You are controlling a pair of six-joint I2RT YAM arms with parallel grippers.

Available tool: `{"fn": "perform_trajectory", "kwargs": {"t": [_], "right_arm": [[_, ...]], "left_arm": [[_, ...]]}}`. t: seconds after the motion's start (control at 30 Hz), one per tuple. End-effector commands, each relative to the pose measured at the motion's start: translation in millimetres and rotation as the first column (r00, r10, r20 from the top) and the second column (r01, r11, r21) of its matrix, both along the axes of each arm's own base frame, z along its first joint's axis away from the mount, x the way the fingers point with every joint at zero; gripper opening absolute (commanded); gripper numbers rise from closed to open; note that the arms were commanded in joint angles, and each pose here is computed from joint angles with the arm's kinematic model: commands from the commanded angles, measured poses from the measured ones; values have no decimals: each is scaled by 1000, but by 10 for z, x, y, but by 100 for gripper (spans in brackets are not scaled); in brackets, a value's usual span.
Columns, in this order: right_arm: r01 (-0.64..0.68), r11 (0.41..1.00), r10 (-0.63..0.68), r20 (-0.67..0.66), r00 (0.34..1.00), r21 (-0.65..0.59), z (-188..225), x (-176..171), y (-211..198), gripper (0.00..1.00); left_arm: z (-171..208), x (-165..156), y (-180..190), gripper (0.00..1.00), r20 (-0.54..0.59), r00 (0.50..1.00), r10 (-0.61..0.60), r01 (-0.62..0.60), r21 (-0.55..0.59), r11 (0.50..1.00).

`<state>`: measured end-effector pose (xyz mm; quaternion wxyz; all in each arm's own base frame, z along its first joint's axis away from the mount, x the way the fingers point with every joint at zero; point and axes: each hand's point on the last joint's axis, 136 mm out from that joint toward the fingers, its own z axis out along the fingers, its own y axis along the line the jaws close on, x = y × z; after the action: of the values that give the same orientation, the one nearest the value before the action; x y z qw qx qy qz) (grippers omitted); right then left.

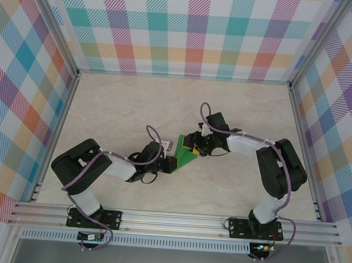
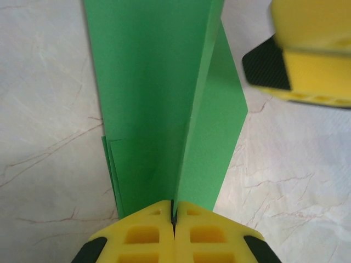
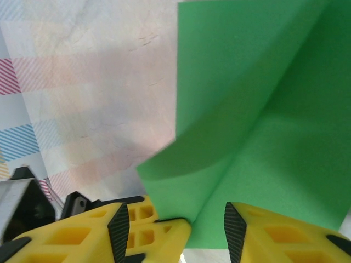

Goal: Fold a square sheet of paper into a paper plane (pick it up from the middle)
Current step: Fourth fold the wing at the center of the table.

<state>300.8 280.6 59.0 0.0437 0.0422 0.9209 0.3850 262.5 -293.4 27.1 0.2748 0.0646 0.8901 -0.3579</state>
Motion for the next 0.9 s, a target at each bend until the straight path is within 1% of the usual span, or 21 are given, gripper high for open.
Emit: {"fn": "perform_trajectory", "kwargs": {"t": [0.0, 0.2, 0.37, 0.57, 0.77, 0.87], "right_arm": [[-45, 999, 45, 15, 999, 21, -46, -6, 64, 50], [-61, 998, 61, 0, 998, 15, -132, 13, 100, 49], [-77, 997, 77, 1, 997, 8, -188, 36, 125, 49], [-85, 996, 84, -18, 996, -35, -298, 25, 105, 49], [-78, 983, 68, -66, 995, -167, -476, -34, 8, 49], [-70, 965, 45, -103, 994, -254, -585, -80, -74, 49]], "left_arm": [[3, 42, 27, 4, -41, 998, 53, -55, -53, 997], [25, 56, 44, 4, -66, 994, 83, -88, -80, 993], [-28, 58, 64, 4, -92, 991, 98, -105, -77, 991], [-54, 62, 67, 4, -116, 988, 106, -116, -85, 990], [-39, 69, 77, 6, -121, 986, 112, -123, -87, 989], [-5, 77, 106, 14, -116, 986, 123, -133, -76, 988]]}}
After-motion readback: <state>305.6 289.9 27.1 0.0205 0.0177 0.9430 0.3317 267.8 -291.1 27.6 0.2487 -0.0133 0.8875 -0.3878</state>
